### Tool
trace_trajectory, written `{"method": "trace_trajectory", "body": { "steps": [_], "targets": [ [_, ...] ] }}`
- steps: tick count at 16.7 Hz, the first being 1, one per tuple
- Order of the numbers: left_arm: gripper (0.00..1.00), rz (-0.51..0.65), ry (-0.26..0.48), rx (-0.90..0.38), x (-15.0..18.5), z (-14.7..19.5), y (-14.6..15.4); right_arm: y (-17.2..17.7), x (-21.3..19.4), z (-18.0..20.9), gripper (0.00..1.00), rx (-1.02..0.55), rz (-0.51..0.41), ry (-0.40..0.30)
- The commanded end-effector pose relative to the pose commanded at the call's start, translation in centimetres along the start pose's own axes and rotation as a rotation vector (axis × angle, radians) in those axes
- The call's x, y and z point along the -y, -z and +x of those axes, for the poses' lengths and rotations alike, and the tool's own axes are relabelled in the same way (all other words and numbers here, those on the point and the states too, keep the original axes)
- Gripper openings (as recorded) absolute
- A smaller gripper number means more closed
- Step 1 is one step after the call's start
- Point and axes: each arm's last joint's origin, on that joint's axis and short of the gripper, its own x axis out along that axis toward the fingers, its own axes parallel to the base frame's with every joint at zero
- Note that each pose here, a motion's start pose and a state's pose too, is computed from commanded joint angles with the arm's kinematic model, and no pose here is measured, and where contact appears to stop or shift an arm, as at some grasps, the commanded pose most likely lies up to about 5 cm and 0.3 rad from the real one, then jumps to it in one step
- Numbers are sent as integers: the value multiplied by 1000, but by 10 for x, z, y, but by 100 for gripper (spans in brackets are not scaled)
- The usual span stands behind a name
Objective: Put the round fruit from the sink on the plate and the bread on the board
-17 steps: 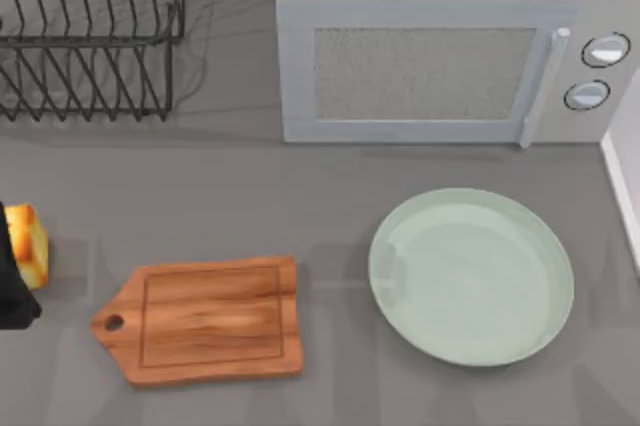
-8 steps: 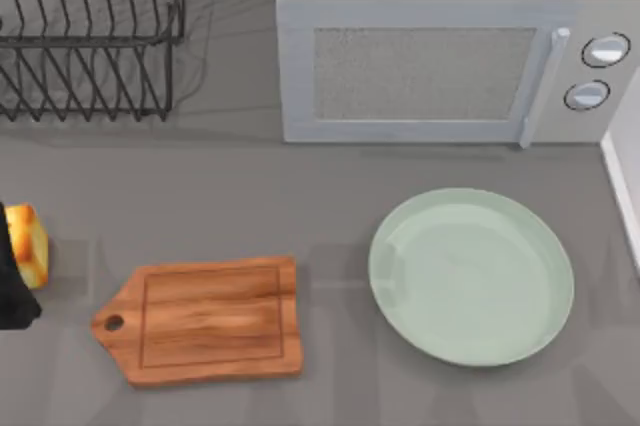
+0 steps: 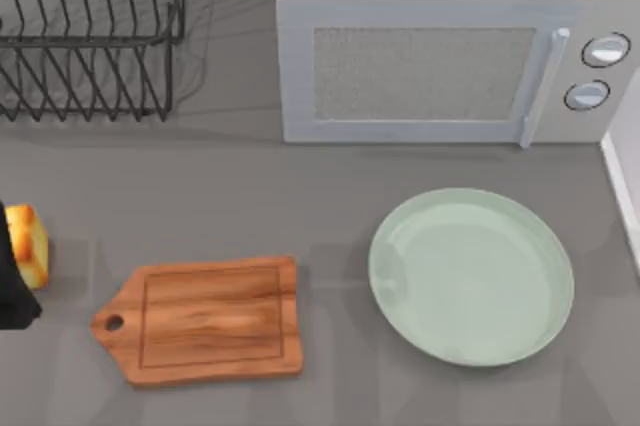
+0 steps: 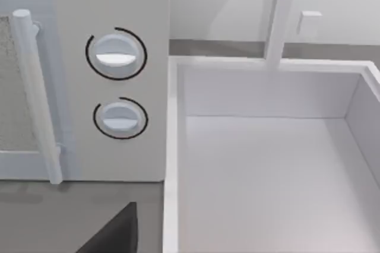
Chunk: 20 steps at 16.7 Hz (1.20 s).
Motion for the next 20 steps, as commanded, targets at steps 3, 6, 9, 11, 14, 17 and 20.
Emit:
{"method": "trace_trajectory", "body": {
  "steps": [3, 6, 9, 11, 14, 17, 20],
  "targets": [
    [100, 0, 0, 0, 0, 0, 0, -38, 7, 24, 100, -212, -22, 20],
    [100, 0, 0, 0, 0, 0, 0, -68, 18, 69, 100, -456, -36, 28],
    [100, 0, 0, 0, 0, 0, 0, -80, 33, 129, 100, -705, -40, 22],
    [100, 0, 0, 0, 0, 0, 0, -76, 45, 171, 100, -862, -35, 9],
    [100, 0, 0, 0, 0, 0, 0, -56, 62, 227, 100, -1065, -22, -16],
    [100, 0, 0, 0, 0, 0, 0, -31, 76, 266, 100, -1213, -6, -43],
    [100, 0, 0, 0, 0, 0, 0, -14, 84, 286, 100, -1292, 4, -60]
  ]
}}
